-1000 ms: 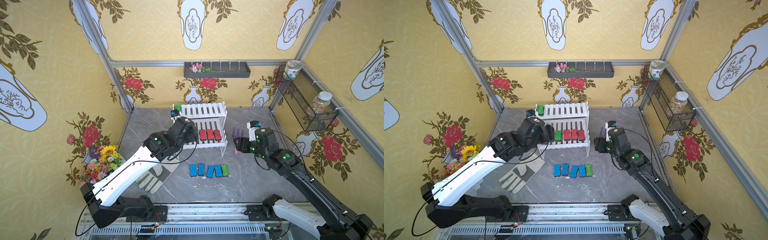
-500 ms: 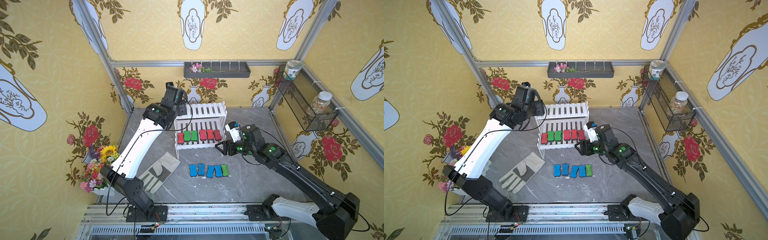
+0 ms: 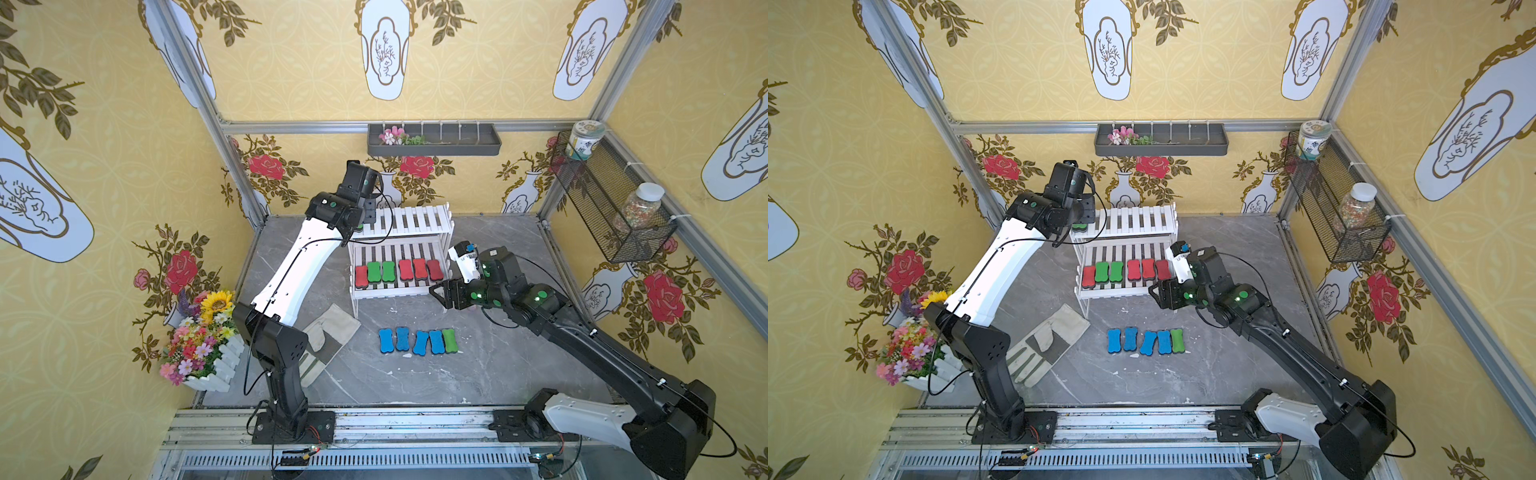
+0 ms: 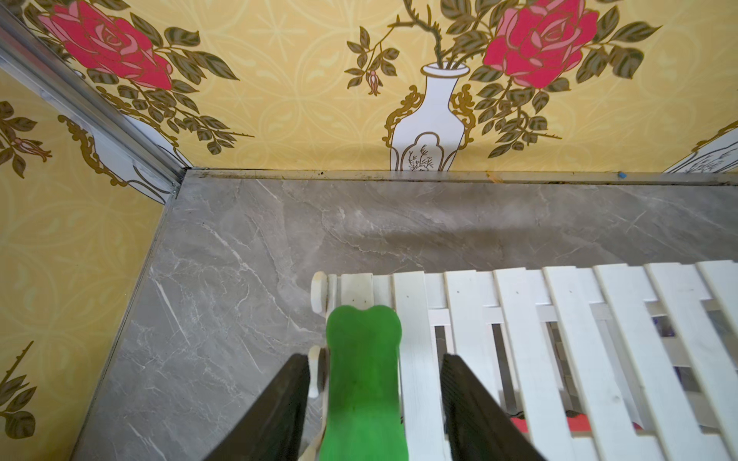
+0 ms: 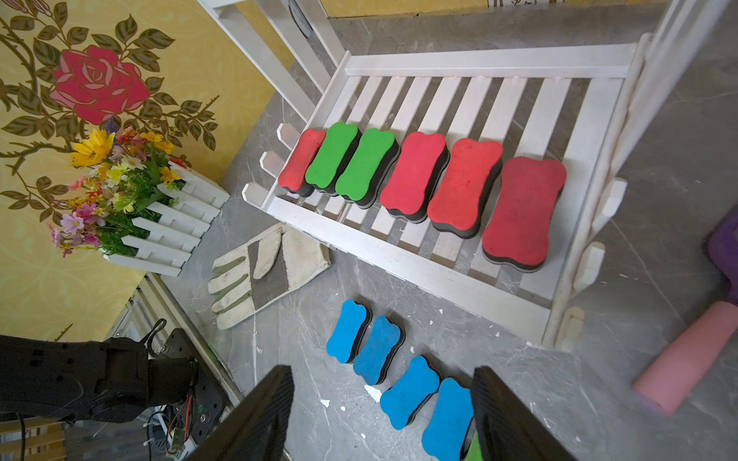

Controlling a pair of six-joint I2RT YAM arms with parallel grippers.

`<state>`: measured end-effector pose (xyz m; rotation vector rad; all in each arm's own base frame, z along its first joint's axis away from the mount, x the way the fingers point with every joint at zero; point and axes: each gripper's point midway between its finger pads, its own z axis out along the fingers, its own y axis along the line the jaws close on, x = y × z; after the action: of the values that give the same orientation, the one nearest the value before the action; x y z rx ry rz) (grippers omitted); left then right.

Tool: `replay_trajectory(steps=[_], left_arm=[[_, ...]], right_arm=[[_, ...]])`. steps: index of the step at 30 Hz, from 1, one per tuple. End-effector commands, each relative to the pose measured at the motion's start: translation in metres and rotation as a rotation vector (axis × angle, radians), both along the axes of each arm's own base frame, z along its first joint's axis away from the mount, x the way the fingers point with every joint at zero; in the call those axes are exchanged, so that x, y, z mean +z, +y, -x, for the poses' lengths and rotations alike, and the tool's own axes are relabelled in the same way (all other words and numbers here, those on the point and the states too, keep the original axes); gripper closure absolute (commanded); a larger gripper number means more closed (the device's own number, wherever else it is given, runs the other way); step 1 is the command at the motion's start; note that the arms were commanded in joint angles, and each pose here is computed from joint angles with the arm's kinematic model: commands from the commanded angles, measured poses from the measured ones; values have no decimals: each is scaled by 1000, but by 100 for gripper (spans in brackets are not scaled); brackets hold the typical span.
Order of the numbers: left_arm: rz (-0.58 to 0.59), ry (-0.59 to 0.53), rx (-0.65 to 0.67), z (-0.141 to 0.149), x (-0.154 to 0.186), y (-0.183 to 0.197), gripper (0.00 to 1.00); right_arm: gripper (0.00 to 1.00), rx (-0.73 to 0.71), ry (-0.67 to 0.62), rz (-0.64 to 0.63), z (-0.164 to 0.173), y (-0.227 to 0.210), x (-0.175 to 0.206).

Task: Remove the whiteboard erasers from the shelf
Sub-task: Pick up the whiteboard eraser from the shelf.

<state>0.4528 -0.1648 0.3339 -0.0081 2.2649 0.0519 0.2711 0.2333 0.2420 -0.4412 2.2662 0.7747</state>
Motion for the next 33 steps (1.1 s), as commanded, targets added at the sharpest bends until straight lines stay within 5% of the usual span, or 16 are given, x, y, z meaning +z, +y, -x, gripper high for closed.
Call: replay_trajectory(steps=[1, 33], left_arm=[[-34, 9, 10, -2, -5, 3, 41], [-43, 53, 3, 1, -34, 0, 53]], right_arm=[[25, -11, -27, 11, -3, -2, 4], [25, -51, -59, 40, -7, -12, 8]])
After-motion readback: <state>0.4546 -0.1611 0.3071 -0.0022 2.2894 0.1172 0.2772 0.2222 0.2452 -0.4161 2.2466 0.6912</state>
